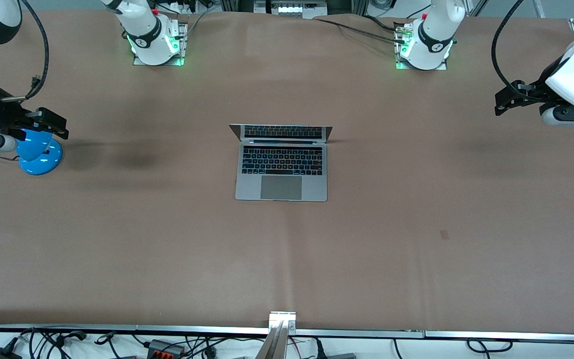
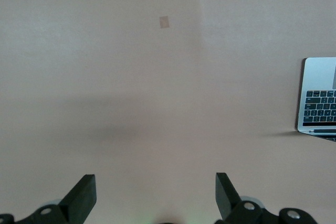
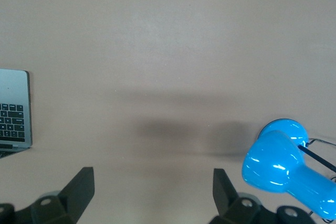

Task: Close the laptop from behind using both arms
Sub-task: 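Raise both grippers from the rest pose toward the laptop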

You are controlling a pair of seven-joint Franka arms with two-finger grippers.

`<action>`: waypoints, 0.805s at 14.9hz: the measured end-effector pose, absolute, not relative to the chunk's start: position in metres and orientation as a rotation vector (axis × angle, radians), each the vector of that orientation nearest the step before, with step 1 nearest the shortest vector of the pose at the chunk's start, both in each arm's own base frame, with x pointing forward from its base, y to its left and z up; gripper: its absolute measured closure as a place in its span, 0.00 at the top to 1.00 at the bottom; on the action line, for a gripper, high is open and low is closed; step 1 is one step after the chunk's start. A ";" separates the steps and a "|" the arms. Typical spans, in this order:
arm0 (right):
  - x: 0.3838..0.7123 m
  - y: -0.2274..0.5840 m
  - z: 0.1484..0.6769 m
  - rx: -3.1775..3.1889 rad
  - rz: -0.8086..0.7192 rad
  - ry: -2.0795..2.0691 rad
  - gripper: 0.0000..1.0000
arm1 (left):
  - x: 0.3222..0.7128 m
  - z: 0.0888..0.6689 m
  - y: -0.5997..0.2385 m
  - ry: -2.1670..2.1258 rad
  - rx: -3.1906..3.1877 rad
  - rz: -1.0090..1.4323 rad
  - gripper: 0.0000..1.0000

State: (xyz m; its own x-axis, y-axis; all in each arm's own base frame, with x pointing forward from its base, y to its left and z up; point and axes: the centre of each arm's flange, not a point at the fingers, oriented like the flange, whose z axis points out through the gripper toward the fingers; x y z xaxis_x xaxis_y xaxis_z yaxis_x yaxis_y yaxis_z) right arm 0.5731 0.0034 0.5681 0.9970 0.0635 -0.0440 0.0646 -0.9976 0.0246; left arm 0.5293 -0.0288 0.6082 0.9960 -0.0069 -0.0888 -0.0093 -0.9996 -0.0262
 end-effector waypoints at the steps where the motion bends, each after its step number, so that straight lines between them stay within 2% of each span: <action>1: 0.573 0.004 0.569 3.113 -0.066 0.100 1.00 | 0.529 0.608 -0.029 0.013 -3.112 0.138 1.00; 9: 0.574 0.004 0.579 3.116 -0.046 0.093 1.00 | 0.531 0.605 -0.029 0.012 -3.111 0.150 1.00; 12: 0.572 0.006 0.578 3.136 -0.088 0.088 1.00 | 0.540 0.585 -0.029 0.009 -3.108 0.206 1.00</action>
